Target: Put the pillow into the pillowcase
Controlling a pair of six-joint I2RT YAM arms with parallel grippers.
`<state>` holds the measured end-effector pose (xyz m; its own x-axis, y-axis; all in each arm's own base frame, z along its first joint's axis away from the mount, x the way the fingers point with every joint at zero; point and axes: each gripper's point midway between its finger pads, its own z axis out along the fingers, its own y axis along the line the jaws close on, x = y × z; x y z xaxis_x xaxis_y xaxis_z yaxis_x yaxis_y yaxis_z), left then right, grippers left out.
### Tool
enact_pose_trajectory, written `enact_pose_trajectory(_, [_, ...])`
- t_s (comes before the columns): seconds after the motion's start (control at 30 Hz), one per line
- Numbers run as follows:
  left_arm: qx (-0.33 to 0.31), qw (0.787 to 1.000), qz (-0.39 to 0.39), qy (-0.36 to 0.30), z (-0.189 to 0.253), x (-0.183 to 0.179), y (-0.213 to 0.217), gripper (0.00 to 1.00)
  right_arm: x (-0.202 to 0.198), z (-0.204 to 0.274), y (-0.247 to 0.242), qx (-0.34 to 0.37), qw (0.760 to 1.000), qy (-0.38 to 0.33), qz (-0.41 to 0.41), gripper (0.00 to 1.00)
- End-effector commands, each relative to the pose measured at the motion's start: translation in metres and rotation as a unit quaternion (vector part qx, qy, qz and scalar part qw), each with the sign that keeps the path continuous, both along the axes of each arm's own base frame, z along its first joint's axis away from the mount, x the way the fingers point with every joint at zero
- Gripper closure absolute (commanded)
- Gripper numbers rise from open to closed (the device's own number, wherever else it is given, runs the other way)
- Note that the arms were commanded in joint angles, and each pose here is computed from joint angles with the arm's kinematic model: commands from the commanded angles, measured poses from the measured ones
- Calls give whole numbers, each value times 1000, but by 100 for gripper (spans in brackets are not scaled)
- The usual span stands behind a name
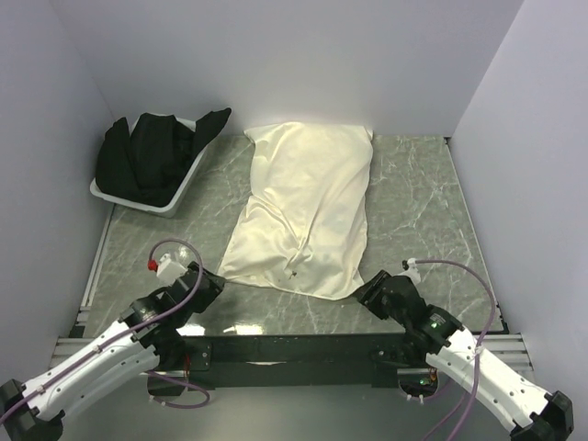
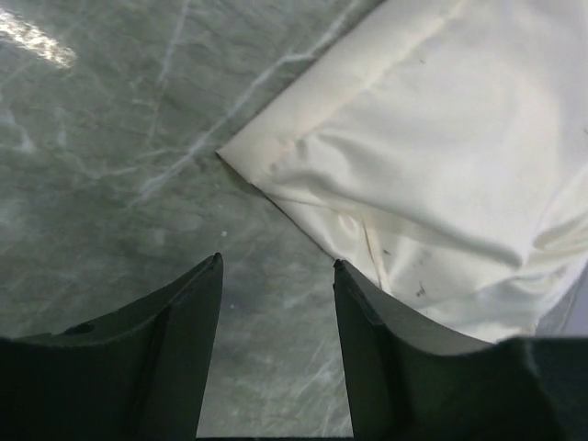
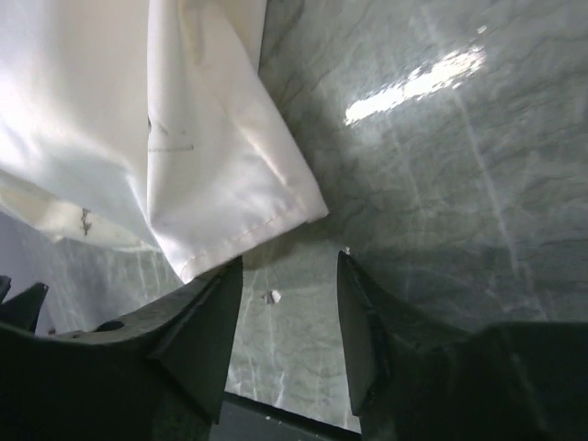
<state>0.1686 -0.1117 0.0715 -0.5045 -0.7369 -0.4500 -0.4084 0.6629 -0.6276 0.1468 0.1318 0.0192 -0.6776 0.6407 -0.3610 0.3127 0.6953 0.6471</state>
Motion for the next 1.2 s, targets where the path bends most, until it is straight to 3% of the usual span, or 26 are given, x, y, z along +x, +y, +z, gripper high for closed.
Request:
enact_pose_trajectory(0.0, [-1,998,59,2,-12,14,5,43,9,10,-17,-28,998,-14,-46,45])
enact_pose_trajectory(0.17, [56,996,67,32,-36,28,3,42,16,12,-24,-48,997,-19,-65,43])
enact_pose_trajectory(0.47, [89,993,69,23,-43,55,5,43,41,23,-17,-66,994,-52,-70,47])
enact_pose_trajectory(0.57, [92,994,64,17,-43,64,3,50,48,23,-13,-79,993,-54,-64,51])
enact_pose_trajectory(0.63, [104,992,61,19,-42,67,7,67,54,29,-14,-96,992,-53,-68,68])
enact_pose_trajectory(0.67, [108,992,59,15,-35,72,6,73,52,29,-19,-111,990,-42,-69,74])
enact_pose_trajectory(0.7, [112,992,61,13,-31,75,8,86,53,35,-22,-122,989,-46,-70,81])
enact_pose_trajectory(0.73, [124,991,56,10,-23,78,10,93,58,52,-20,-117,989,-59,-71,91])
enact_pose_trajectory(0.77, [121,991,54,-2,-12,81,10,99,54,57,-24,-126,988,-57,-67,94])
enact_pose_trajectory(0.83, [121,991,49,-20,10,87,12,99,57,94,-25,-106,988,-94,-68,100])
enact_pose_trajectory(0.93, [116,990,47,-61,56,93,19,99,48,137,-31,-84,986,-127,-61,100])
enact_pose_trajectory(1.17, [126,982,60,-127,151,88,44,99,18,178,-40,-50,988,-140,-35,100])
